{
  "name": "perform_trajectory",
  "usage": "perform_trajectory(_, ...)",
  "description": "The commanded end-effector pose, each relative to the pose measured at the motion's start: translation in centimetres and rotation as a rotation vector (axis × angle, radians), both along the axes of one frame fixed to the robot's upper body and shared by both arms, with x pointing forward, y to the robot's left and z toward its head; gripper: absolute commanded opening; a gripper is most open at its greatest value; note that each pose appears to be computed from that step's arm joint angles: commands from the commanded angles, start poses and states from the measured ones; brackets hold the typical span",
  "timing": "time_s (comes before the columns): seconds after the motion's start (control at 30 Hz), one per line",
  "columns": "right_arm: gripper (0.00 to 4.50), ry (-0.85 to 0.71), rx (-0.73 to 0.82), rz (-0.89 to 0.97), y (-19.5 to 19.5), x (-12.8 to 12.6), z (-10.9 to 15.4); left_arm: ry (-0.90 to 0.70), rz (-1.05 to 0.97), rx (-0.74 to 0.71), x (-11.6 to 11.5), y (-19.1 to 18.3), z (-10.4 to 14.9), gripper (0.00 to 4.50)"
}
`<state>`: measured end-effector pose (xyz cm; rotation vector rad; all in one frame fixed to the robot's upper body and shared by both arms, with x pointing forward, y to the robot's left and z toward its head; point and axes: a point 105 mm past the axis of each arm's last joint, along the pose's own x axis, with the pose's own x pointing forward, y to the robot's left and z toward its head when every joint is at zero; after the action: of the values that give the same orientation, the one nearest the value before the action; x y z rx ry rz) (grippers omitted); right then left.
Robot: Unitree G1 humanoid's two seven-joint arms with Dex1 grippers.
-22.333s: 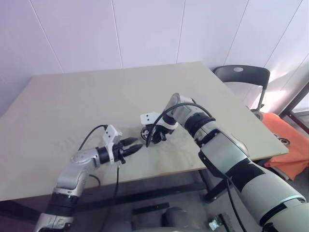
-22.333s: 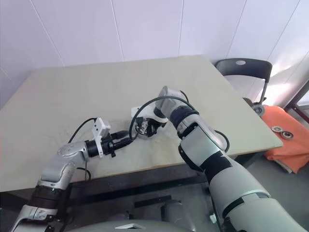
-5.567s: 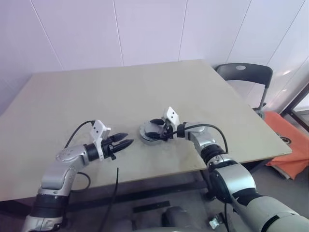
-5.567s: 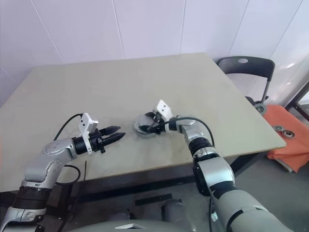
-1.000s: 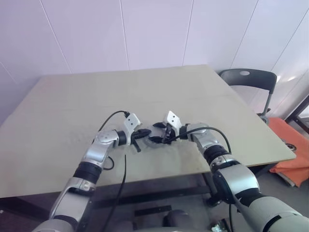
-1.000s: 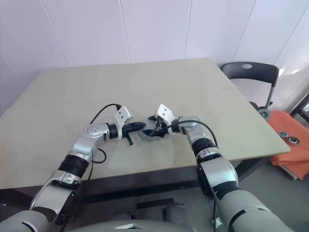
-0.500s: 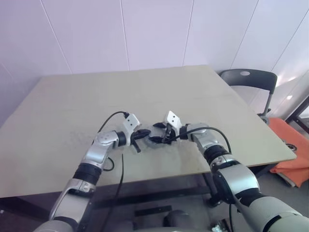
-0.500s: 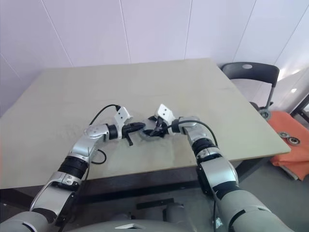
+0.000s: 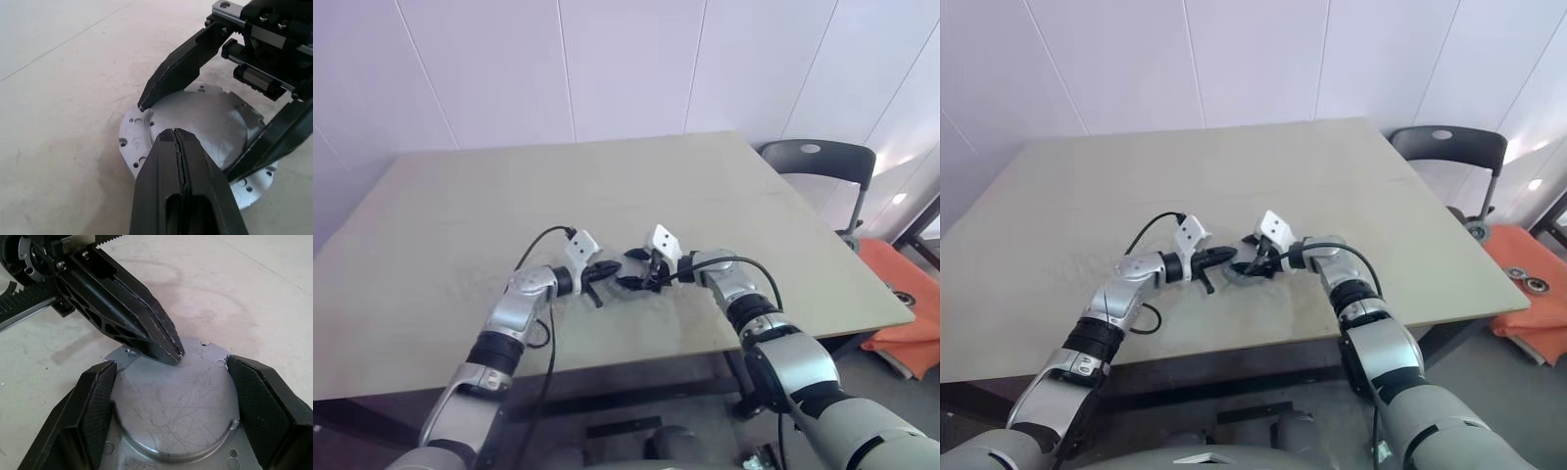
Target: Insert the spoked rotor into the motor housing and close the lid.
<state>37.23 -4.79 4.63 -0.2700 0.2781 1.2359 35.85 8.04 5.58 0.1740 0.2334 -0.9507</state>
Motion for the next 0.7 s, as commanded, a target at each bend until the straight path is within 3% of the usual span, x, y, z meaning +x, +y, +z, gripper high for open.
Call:
perform_trajectory(0.03, 3.24, 0.121, -0.07, 0.037, -0.3, -2.0, -3.4, 0.032, 0.022, -0.018, 0.1, -0.2, -0.4, 0.03)
perform_trajectory(0.6, 3.24, 0.141, -0.034, 0.037, 0.2, -2.1, -3.1, 0.108, -0.011, -0.028, -1.0, -0.7, -1.5, 0.03)
perform_trajectory(0.7, 4.21, 0.13, -0.035, 0.021, 0.3, -1.9, -3.1, 0.112, -0.015, -0.029, -1.2, -0.6, -1.5, 0.0)
